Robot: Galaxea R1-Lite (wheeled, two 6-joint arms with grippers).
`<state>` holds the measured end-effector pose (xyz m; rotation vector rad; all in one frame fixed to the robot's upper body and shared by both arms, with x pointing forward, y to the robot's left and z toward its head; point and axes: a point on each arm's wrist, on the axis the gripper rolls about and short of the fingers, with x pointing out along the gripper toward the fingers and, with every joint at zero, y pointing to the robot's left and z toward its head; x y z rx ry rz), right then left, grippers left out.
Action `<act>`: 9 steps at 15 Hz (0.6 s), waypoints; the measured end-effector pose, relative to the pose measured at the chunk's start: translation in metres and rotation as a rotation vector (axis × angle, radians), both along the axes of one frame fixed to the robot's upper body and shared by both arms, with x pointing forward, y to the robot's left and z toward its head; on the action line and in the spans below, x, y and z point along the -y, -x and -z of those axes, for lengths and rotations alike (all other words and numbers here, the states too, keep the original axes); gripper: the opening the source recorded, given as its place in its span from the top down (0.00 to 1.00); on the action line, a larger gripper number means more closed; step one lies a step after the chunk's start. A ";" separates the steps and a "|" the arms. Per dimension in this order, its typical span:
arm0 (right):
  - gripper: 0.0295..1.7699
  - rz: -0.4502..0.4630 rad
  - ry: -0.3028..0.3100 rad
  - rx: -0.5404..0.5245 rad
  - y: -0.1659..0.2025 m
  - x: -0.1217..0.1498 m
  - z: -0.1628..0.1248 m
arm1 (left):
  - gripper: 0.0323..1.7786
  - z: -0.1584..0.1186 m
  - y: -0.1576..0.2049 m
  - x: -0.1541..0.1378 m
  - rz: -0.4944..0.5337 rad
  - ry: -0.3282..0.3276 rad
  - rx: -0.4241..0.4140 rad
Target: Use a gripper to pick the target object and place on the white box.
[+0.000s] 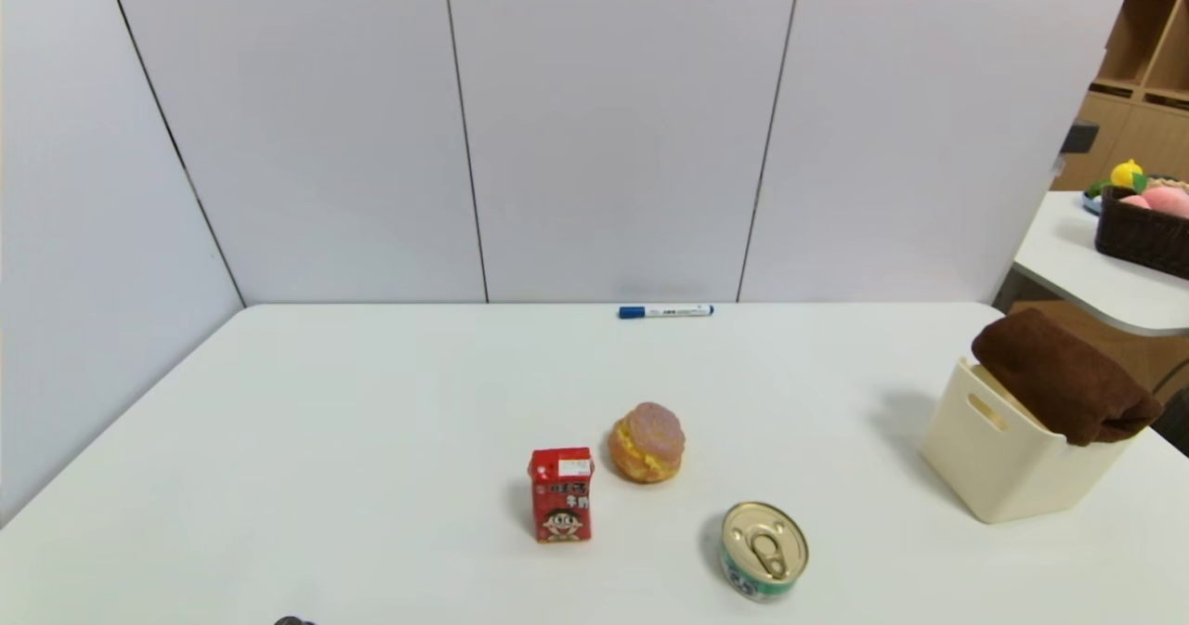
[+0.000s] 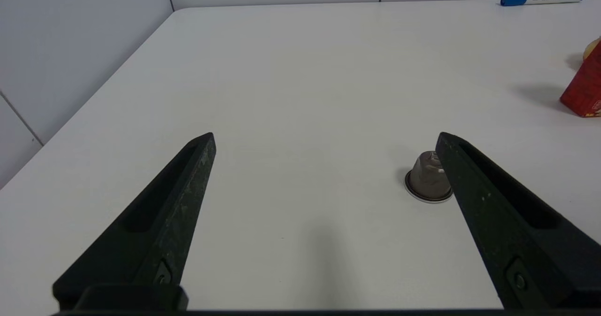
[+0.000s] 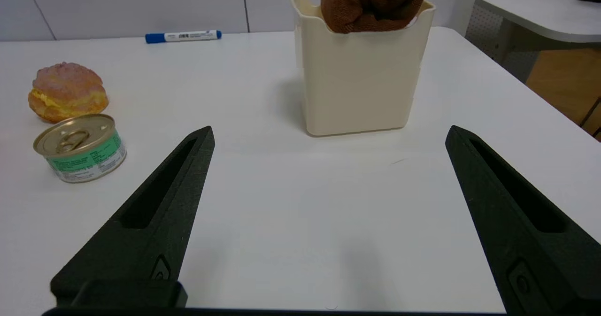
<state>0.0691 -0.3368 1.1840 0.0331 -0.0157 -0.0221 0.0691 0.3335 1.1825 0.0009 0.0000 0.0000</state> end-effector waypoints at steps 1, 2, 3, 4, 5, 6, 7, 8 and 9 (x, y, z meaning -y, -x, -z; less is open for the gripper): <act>0.04 0.001 -0.009 0.001 0.000 0.000 0.000 | 0.05 0.000 0.000 0.000 0.000 0.000 0.000; 0.04 0.003 -0.013 0.000 0.000 0.000 0.000 | 0.05 0.000 0.000 0.000 0.000 0.000 0.000; 0.04 0.003 -0.013 0.000 0.000 0.000 0.000 | 0.05 0.000 0.000 0.000 0.000 0.000 0.000; 0.04 0.002 -0.013 0.000 0.000 0.000 0.000 | 0.05 0.000 0.000 0.000 0.000 0.001 0.000; 0.04 0.002 -0.013 0.000 0.000 0.000 0.000 | 0.05 0.000 0.000 0.000 0.000 0.001 0.000; 0.04 0.002 -0.013 0.000 0.000 0.000 0.000 | 0.05 0.000 0.000 0.000 0.000 0.001 0.000; 0.04 0.002 -0.012 0.000 0.000 0.000 0.000 | 0.05 0.000 0.000 0.000 0.000 0.000 0.000; 0.04 0.002 -0.013 0.000 0.000 0.000 0.000 | 0.05 0.000 0.000 0.000 0.000 0.001 0.000; 0.04 0.002 -0.014 0.000 0.000 0.000 0.000 | 0.05 0.000 0.000 0.000 0.000 0.001 0.000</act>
